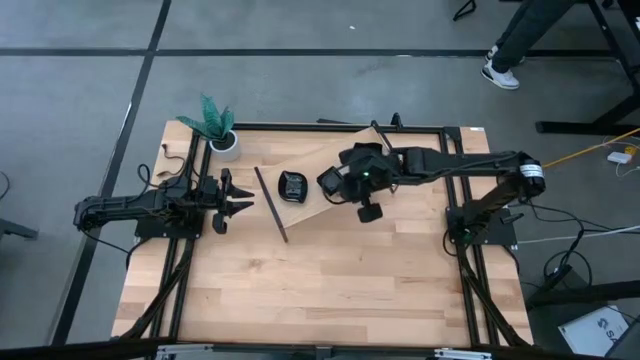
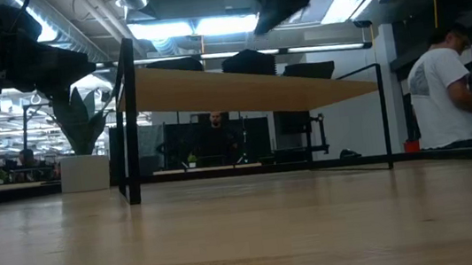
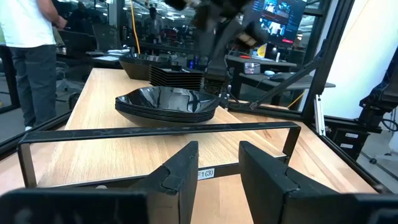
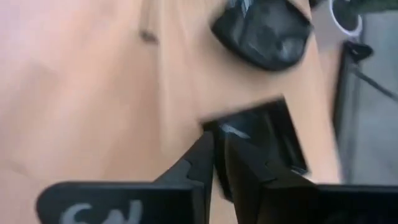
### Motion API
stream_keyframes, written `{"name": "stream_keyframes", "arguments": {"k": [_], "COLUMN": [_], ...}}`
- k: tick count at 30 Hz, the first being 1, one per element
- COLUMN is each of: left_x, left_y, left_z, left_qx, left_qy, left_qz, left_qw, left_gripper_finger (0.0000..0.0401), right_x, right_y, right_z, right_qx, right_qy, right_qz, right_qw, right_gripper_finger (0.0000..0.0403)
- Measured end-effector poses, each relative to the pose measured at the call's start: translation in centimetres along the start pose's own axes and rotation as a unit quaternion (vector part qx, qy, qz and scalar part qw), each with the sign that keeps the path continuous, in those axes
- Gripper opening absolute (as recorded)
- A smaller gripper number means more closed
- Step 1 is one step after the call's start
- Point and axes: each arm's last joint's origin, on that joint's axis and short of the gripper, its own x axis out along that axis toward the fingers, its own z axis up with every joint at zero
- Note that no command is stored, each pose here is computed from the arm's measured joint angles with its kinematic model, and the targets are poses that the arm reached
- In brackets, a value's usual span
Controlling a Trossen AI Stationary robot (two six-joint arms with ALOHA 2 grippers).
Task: Pick & Place Mini shaped plates
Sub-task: Return to Home Position
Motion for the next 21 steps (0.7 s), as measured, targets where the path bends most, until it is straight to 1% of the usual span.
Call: {"name": "stream_keyframes", "arguments": {"k": [2, 4, 7, 9, 11, 13, 15, 18, 21], "left_x": [0.0, 0.0, 0.0, 0.0, 0.0, 0.0, 0.0, 0.0, 0.0], "left_y": [0.0, 0.0, 0.0, 0.0, 0.0, 0.0, 0.0, 0.0, 0.0], "left_z": [0.0, 0.0, 0.0, 0.0, 0.0, 0.0, 0.0, 0.0, 0.0], "left_qx": [0.000, 0.000, 0.000, 0.000, 0.000, 0.000, 0.000, 0.000, 0.000], "left_qy": [0.000, 0.000, 0.000, 0.000, 0.000, 0.000, 0.000, 0.000, 0.000], "left_qz": [0.000, 0.000, 0.000, 0.000, 0.000, 0.000, 0.000, 0.000, 0.000], "left_qw": [1.000, 1.000, 1.000, 1.000, 1.000, 1.000, 1.000, 1.000, 1.000], "left_gripper_finger": [0.0111, 0.0110, 0.0108, 0.0107, 0.0107, 0.0109, 0.0110, 0.0111, 0.0110], "right_x": [-1.0, -1.6, -1.7, -1.5, -1.6, -1.6, -1.6, -1.8, -1.7], "right_y": [0.2, 0.7, 2.1, 3.5, 5.2, 7.1, 9.1, 11.4, 13.2], "right_z": [0.3, 0.2, -0.6, -1.7, -3.0, -4.6, -6.4, -9.0, -11.7], "right_qx": [0.032, 0.047, 0.065, 0.083, 0.096, 0.105, 0.115, 0.133, 0.144], "right_qy": [-0.028, -0.051, -0.090, -0.122, -0.166, -0.214, -0.265, -0.348, -0.407], "right_qz": [0.018, 0.021, 0.004, -0.012, -0.037, -0.062, -0.084, -0.100, -0.104], "right_qw": [0.999, 0.997, 0.994, 0.989, 0.981, 0.969, 0.954, 0.923, 0.896], "right_gripper_finger": [0.0043, 0.0040, 0.0032, 0.0028, 0.0026, 0.0026, 0.0026, 0.0026, 0.0026]}}
